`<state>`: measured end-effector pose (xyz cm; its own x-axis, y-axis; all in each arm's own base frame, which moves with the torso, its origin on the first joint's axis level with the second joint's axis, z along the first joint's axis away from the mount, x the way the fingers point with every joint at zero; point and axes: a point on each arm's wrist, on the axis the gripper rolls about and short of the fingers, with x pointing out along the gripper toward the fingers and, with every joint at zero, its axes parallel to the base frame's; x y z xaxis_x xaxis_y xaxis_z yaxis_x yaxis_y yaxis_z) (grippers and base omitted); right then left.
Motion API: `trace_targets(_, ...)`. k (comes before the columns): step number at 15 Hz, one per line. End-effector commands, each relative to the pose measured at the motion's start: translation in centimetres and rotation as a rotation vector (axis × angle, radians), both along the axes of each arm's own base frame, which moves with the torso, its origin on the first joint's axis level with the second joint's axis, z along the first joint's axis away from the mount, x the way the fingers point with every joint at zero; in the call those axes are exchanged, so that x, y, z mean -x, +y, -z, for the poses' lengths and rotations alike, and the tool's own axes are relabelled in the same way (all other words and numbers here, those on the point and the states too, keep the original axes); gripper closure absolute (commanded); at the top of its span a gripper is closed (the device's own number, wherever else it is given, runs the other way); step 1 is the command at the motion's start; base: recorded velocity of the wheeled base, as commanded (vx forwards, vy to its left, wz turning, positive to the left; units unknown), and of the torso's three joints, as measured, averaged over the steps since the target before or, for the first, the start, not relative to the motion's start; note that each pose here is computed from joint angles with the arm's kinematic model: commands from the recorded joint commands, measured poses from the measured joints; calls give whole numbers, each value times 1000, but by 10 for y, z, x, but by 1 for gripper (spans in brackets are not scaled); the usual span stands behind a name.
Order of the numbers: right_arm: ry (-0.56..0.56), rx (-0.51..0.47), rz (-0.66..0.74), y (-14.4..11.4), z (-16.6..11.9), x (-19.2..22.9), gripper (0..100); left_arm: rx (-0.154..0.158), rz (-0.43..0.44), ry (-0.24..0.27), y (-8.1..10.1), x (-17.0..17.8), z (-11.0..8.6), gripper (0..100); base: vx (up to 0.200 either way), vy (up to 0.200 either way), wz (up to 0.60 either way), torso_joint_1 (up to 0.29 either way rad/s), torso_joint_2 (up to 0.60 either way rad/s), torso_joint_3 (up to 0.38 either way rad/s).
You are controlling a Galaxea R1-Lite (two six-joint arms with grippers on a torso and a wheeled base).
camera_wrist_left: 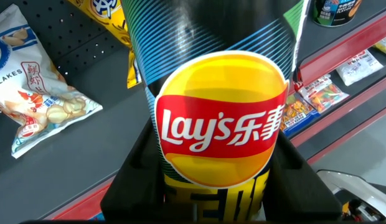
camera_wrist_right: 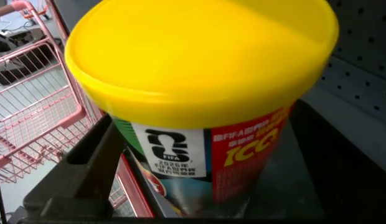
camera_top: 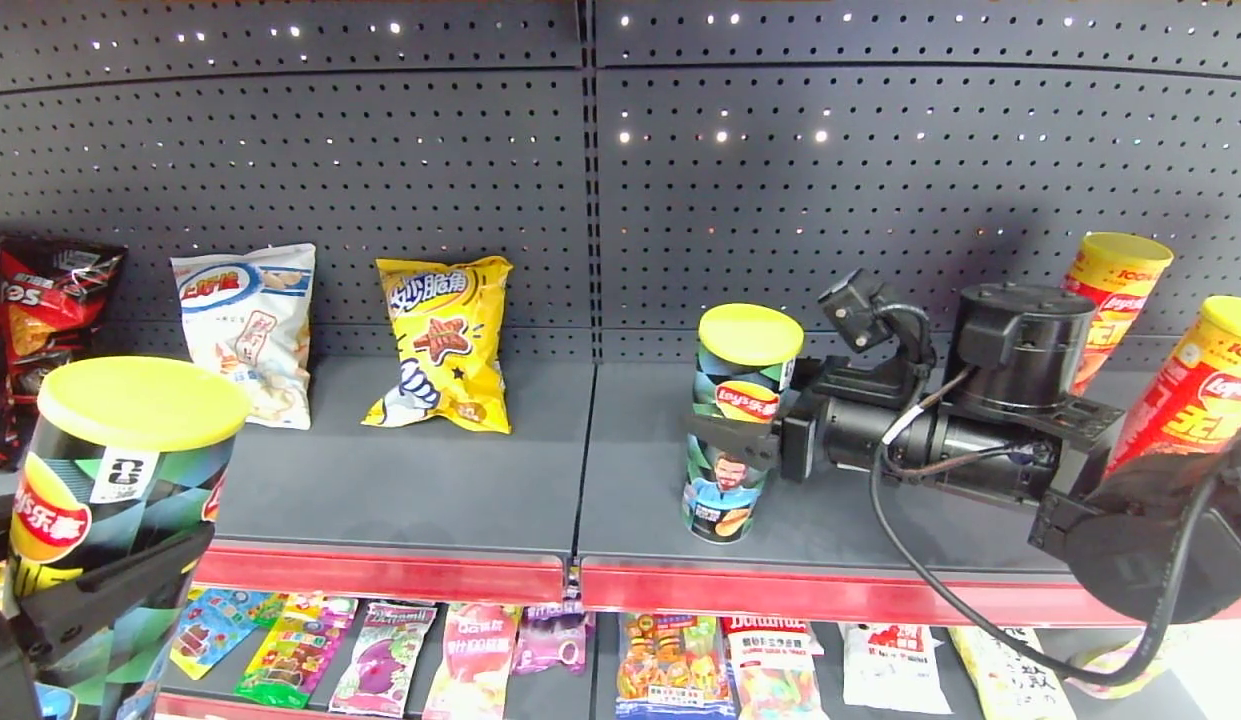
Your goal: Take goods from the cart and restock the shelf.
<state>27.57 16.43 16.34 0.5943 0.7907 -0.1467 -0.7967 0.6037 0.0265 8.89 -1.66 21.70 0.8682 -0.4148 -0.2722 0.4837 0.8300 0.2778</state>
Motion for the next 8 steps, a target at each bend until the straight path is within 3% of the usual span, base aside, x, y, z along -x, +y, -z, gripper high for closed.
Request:
trace_targets(1,-4,-2,0,0,-1,1,0,0,0,0,0,0,0,100,0,0,0,0,0,0)
trace_targets(8,-1,-10,24,-18,-7,18,0,0,0,1,0,0,0,100,0,0,0,0,0,0)
